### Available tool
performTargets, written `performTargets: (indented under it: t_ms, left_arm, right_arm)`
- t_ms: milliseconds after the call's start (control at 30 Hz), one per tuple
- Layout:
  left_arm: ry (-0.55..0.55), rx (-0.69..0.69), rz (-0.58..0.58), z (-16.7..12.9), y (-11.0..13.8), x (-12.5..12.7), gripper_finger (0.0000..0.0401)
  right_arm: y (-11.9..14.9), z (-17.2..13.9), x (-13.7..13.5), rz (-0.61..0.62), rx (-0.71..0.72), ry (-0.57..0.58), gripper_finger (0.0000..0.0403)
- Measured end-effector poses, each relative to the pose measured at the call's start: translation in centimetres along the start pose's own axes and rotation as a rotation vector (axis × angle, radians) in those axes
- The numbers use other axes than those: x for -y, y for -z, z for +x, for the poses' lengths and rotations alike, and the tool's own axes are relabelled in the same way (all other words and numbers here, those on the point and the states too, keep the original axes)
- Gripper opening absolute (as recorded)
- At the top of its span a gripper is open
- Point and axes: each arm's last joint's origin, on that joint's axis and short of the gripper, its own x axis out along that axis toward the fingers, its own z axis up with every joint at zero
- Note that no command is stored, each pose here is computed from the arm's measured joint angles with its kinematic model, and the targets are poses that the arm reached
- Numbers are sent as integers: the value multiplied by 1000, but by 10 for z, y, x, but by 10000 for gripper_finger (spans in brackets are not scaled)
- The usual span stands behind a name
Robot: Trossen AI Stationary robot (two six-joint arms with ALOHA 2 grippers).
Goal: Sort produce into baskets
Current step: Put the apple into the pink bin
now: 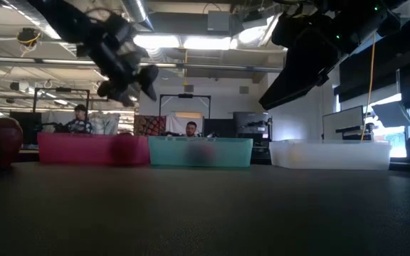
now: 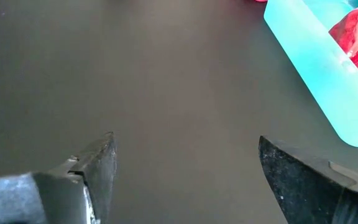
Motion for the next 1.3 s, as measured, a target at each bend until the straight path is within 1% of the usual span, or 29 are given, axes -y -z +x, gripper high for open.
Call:
performTargets:
  t_ms: [167,233,367,433,667,767,867,1100,1300]
  left_arm:
    - [145,42,50,-29,-5,19,386]
    - [229,44,61,-39,-4,28,386]
    - [390,3,93,-58,1,43,386]
    - [436,-30,98,-65,7,50,386]
    - [515,-194,178,-86,34,71,386]
    - [520,-291,203,-94,48,75,386]
    - [525,-364,255,-102,59,78,386]
    - [555,-436,337,-116,74,84,386]
    - [603,-452,375,-127,81,96,386]
  right_arm:
    - [0,0,0,0,0,0,324]
    - [0,0,0,0,1,0,324]
    - [0,0,0,0,1,0,324]
    - [0,0,0,0,1,0,324]
    - [0,0,0,1,2,-1,324]
    - [0,0,0,9,1,-1,324]
    - [0,0,0,24,1,-1,324]
    - [0,0,0,10,3,-1,324]
    - [-1,0,0,5,5,-2,324]
